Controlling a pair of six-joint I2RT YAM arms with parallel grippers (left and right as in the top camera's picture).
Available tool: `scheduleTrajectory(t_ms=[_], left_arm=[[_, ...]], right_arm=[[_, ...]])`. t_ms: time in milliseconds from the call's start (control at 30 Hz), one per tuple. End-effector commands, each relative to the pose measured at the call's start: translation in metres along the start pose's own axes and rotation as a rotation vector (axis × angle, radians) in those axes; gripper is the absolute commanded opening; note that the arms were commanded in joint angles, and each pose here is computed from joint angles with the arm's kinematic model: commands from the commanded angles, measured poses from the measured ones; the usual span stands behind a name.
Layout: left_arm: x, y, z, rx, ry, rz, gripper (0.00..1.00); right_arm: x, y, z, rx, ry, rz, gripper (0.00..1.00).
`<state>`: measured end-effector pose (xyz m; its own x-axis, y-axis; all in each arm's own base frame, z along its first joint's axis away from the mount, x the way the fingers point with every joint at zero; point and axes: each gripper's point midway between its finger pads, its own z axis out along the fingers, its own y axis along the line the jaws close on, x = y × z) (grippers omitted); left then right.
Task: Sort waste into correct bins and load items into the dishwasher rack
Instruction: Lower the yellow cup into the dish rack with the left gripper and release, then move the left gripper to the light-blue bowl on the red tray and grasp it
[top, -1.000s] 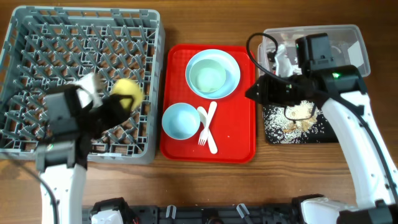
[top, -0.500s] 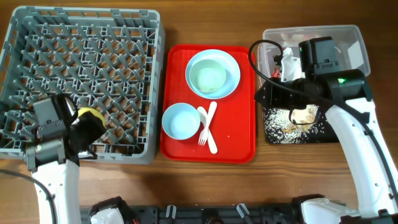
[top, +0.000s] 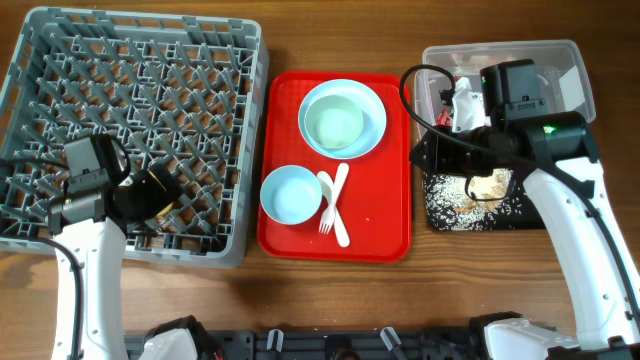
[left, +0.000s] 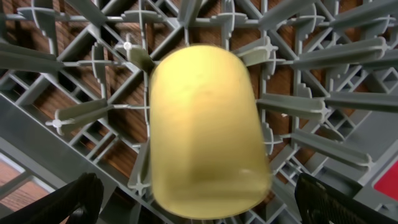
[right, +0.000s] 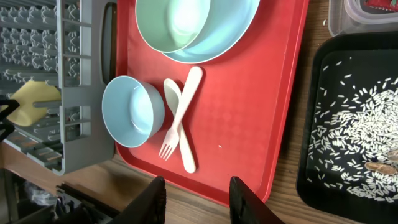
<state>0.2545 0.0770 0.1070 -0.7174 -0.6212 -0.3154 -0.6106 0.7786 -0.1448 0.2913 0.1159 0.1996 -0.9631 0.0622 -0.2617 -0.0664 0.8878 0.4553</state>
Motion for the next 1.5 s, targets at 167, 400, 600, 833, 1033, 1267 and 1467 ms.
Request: scheduleTrajectory(t_ms=[167,400,600,833,1033,1267,1467], left_arm=[[-0.03,-0.045,-0.055,0.23,-0.105,0.012,1.0],[0.014,-0.111,-0.076,0.402,-0.052,0.234,1.0],[0.057,-0.17,-0.071,0.422,-0.059,0.505,1.0],[0.153,-0.235,-0.029,0.449,0.104,0.808,1.0],[0.191,-0.237,0.027,0.321,0.187,0.907,0.92],[0.196,-0.228,0.049,0.249,0.216,0.918,0.24],[0.196,-0.229,0.047,0.253,0.214,0.917,0.04]], right_arm=[[0.0,-0.002,-0.002,0.014,-0.006,-0.019,0.34],[0.006,-0.012,-0.003,0.069,0.012,-0.005,0.38],[0.019,-0.054,-0.011,0.312,0.03,0.135,0.53],[0.019,-0.054,-0.011,0.312,0.028,0.145,0.8],[0.019,-0.054,-0.011,0.312,0.028,0.145,0.81],[0.019,-0.054,-0.011,0.313,0.028,0.145,0.81],[0.019,-0.054,-0.011,0.313,0.03,0.145,0.81]])
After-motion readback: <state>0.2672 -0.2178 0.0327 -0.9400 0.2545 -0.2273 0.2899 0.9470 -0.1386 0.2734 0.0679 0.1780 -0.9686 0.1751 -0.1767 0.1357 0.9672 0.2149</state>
